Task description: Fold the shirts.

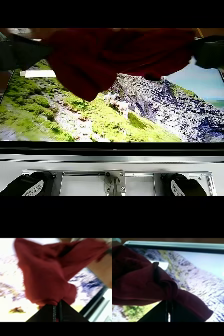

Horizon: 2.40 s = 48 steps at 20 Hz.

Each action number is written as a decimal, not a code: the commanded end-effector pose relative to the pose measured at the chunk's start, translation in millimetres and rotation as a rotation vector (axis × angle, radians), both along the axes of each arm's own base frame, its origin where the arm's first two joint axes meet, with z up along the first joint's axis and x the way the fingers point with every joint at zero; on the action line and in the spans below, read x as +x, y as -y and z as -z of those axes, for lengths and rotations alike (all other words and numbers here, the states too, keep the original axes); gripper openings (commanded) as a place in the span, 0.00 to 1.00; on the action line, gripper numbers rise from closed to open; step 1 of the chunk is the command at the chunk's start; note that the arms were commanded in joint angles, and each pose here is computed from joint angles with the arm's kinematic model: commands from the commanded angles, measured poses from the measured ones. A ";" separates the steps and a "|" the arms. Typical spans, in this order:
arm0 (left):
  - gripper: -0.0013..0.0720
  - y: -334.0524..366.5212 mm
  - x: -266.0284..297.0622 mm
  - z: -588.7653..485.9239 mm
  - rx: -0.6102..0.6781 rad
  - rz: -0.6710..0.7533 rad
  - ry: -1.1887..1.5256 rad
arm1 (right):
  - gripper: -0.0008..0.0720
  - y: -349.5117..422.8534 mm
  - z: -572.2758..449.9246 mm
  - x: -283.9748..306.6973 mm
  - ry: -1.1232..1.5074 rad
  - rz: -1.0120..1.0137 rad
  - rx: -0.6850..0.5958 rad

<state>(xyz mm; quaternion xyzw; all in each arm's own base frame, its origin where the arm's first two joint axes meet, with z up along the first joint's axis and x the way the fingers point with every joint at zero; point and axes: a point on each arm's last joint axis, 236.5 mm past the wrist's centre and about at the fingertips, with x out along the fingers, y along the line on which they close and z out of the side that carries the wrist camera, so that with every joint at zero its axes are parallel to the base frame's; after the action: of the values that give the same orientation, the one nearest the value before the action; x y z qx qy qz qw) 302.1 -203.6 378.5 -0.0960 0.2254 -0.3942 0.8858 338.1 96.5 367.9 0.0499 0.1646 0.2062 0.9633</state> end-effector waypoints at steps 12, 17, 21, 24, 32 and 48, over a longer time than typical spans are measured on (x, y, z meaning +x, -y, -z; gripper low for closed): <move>0.08 -125.9 -80.0 65.2 0.434 -0.368 -0.304 | 0.10 59.5 -21.8 -84.8 -0.031 0.184 -0.260; 0.08 -107.0 -107.2 86.6 0.385 -0.293 -0.425 | 0.10 39.0 60.4 -123.1 -0.464 0.081 -0.202; 0.08 -100.8 -118.4 182.9 0.457 -0.219 -0.715 | 0.10 40.5 162.0 -130.1 -0.831 0.066 -0.201; 0.08 -97.8 -112.4 268.8 0.493 -0.187 -0.844 | 0.10 38.3 246.7 -105.2 -0.924 0.083 -0.164; 0.08 -87.1 14.9 419.1 0.417 -0.355 -0.855 | 0.10 35.8 375.5 46.2 -0.759 0.260 0.073; 0.99 -156.0 -13.5 386.8 0.486 -0.358 -1.168 | 0.10 1.2 443.0 34.1 -0.976 0.207 0.127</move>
<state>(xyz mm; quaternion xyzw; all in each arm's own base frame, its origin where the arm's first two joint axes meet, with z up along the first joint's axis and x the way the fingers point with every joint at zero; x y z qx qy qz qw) 338.0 -63.2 -25.2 -0.1430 0.6910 -0.0686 0.7052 380.6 92.3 -72.9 0.2192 0.5626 0.0648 0.7945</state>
